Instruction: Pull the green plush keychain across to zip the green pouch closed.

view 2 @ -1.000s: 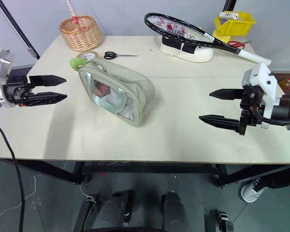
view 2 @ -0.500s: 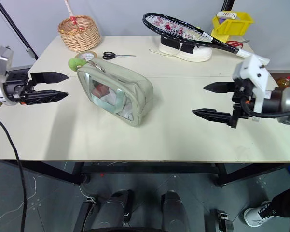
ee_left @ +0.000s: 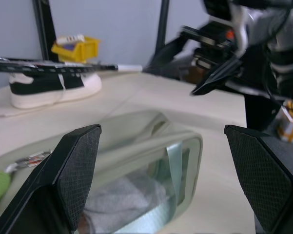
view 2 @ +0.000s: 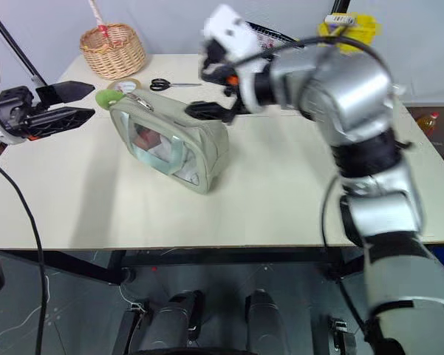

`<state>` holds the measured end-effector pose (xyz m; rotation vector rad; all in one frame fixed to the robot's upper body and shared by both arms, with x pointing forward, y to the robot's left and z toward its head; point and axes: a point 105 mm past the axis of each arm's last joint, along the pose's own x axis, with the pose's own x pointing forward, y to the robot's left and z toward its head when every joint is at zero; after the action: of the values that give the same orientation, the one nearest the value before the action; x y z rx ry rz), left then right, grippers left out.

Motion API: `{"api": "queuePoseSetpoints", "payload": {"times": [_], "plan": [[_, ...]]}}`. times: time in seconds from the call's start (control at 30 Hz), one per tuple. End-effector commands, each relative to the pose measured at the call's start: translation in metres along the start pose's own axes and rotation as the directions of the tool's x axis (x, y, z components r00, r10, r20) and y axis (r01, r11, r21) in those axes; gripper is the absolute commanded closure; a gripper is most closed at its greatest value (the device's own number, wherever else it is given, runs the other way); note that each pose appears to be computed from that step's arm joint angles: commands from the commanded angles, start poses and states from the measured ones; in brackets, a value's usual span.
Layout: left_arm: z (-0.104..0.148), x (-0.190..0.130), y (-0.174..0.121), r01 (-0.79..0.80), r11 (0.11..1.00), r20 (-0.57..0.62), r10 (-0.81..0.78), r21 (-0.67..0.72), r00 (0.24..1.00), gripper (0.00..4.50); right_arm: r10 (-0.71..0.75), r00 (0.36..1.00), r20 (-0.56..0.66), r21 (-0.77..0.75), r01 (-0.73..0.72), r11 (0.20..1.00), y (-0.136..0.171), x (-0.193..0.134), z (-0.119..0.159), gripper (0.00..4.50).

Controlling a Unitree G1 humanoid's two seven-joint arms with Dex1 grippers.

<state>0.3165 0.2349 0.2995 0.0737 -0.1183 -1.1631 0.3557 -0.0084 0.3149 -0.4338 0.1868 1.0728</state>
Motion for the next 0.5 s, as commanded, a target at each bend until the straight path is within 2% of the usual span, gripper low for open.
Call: {"api": "queuePoseSetpoints", "payload": {"times": [0.03, 0.23, 0.5], "plan": [[0.002, -0.009, -0.002, -0.017, 0.998, -0.05, 0.019, 0.053, 0.999, 0.19, -0.014, 1.0, -0.011, -0.01, 0.014, 1.0, -0.001, 0.013, 0.013, 0.0], [-0.015, -0.025, -0.002, -0.043, 0.997, -0.185, 0.055, 0.072, 0.981, 0.19, 0.055, 0.995, -0.084, 0.003, -0.055, 0.998, 0.014, 0.047, 0.008, 0.0], [-0.019, -0.026, -0.004, -0.035, 0.996, -0.203, 0.051, 0.08, 0.978, 0.19, 0.087, 0.992, -0.092, -0.006, -0.088, 0.996, 0.026, 0.078, 0.014, 0.0]]}}
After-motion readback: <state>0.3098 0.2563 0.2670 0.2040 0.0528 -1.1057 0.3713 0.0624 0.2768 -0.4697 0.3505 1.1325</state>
